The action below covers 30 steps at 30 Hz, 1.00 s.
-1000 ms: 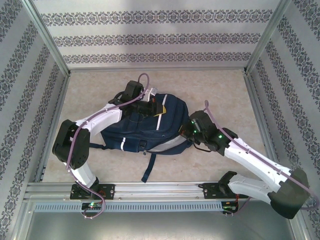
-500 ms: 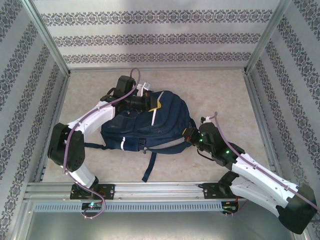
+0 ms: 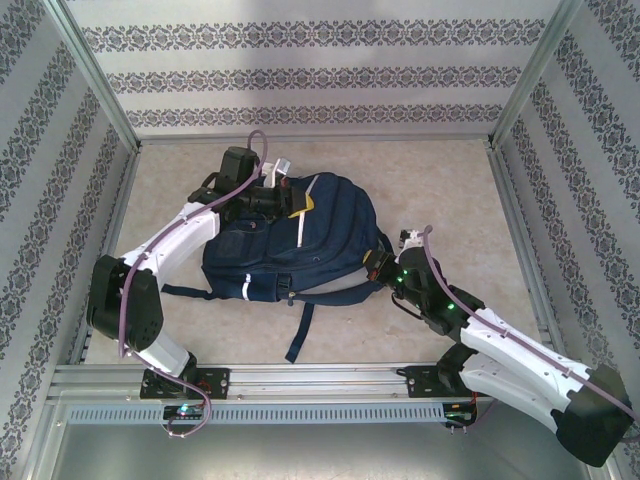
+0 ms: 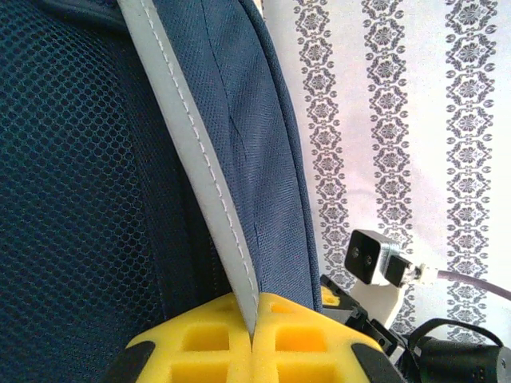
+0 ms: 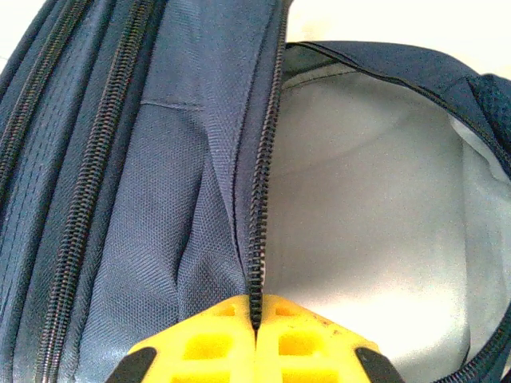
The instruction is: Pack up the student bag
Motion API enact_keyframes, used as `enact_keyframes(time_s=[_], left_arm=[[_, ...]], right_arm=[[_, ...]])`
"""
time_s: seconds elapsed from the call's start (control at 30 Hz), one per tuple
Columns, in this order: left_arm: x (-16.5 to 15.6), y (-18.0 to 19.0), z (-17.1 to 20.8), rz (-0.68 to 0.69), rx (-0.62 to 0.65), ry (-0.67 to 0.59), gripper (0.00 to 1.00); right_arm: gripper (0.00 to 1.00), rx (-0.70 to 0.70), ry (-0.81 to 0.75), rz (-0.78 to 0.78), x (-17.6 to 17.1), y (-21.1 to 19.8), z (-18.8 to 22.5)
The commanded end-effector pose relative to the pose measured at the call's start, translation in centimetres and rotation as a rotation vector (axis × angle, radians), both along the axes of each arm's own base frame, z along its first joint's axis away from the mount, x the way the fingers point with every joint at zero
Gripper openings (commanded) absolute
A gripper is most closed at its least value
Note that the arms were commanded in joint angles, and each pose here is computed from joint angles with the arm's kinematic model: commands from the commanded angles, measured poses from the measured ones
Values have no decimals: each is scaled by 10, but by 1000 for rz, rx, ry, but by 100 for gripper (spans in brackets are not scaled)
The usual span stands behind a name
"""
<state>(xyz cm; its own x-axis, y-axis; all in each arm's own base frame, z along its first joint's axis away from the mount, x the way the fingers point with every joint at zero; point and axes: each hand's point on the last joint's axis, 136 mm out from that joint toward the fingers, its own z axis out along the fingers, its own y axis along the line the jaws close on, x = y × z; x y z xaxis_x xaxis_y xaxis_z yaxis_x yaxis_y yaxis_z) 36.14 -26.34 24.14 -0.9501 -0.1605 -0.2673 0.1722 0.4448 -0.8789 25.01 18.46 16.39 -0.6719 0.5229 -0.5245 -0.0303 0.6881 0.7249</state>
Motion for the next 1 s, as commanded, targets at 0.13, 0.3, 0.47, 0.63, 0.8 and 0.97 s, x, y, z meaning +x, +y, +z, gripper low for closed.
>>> enact_keyframes(time_s=[0.13,0.3,0.47,0.63,0.8,0.97], left_arm=[[30,43,65,159,-36,-175,0],[27,50,76,172,-51,-187,0],[23,49,71,162,-71,-168,0],[19,49,71,158,-75,-170,0],[14,48,73,146,-88,-169,0],[7,48,73,135,-91,-172,0]], right_arm=[[0,-144,-102,75,-5,-18,-13],[0,71,-303,159,-11,-13,17],[0,173,-340,240,-14,-3,45],[44,204,-246,252,-9,-4,44],[91,270,-228,265,-6,-2,51],[98,331,-271,348,-7,11,74]])
